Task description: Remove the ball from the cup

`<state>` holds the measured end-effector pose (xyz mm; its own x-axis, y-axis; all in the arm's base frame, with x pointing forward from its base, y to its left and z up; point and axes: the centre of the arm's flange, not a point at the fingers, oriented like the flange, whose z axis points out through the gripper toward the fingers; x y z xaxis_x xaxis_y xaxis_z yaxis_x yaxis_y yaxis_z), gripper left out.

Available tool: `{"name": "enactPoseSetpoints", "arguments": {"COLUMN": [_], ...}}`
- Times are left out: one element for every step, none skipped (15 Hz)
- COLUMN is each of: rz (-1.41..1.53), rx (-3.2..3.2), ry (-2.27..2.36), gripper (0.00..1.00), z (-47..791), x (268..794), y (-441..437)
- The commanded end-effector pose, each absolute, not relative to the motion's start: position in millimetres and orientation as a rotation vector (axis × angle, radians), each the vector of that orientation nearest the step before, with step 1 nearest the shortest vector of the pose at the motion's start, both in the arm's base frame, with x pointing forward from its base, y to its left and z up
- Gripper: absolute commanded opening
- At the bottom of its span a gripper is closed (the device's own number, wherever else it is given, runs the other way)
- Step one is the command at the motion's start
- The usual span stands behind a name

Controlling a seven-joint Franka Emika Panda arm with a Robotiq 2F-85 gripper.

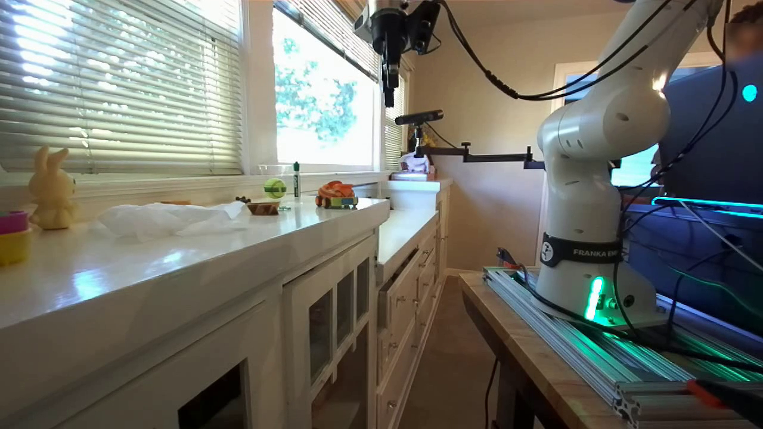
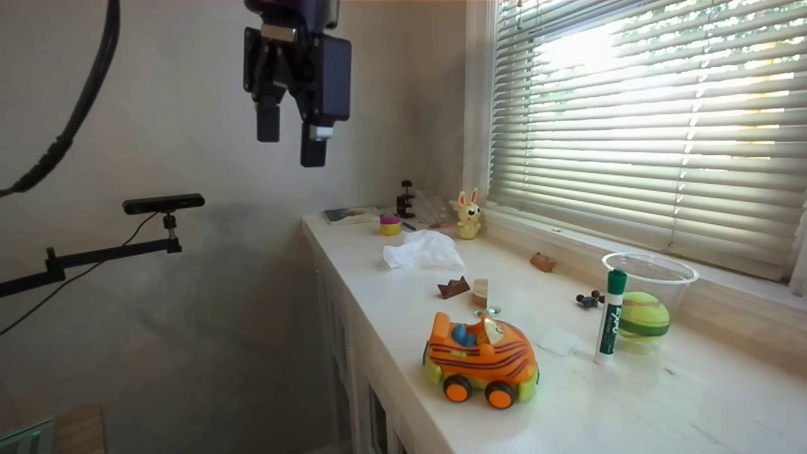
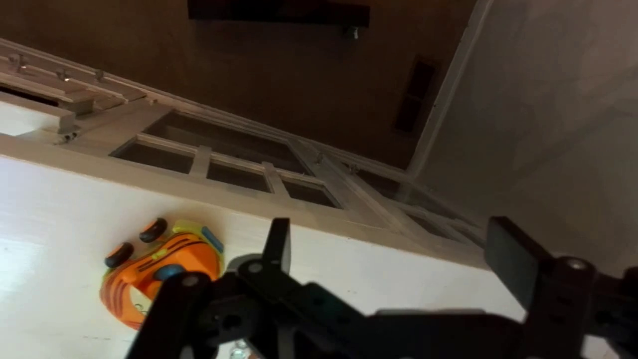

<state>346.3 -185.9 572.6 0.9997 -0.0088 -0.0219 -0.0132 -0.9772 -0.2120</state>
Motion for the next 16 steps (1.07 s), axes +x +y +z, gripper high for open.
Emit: {"name": "enactPoseSetpoints", "arguments": {"rz": [-0.114, -0.154, -0.192, -0.243, -0.275, -0.315, -0.328, -0.340, -0.308, -0.322, -0.316, -0.307, -0.300, -0.294, -0.292, -0.292], "rx": [-2.908, -2.906, -2.899, -2.899, -2.910, -2.926, -2.939, -2.951, -2.961, -2.943, -2.952, -2.959, -2.965, -2.968, -2.969, -2.969], "ry": [0.270, 0.344, 0.387, 0.398, 0.415, 0.423, 0.429, 0.451, 0.512, 0.463, 0.473, 0.476, 0.478, 0.479, 0.480, 0.481], "gripper": [1.00, 1.00, 1.00, 1.00, 1.00, 1.00, 1.00, 1.00, 1.00, 1.00, 1.00, 1.00, 1.00, 1.00, 1.00, 1.00], "z": [573, 574, 573, 571, 572, 573, 578, 580, 584, 574, 575, 575, 575, 574, 574, 574], "x": [326, 319, 313, 311, 308, 311, 318, 323, 331, 309, 315, 320, 324, 326, 327, 327], "y": [-253, -269, -285, -300, -312, -322, -331, -336, -337, -324, -327, -328, -329, -330, -331, -331]}}
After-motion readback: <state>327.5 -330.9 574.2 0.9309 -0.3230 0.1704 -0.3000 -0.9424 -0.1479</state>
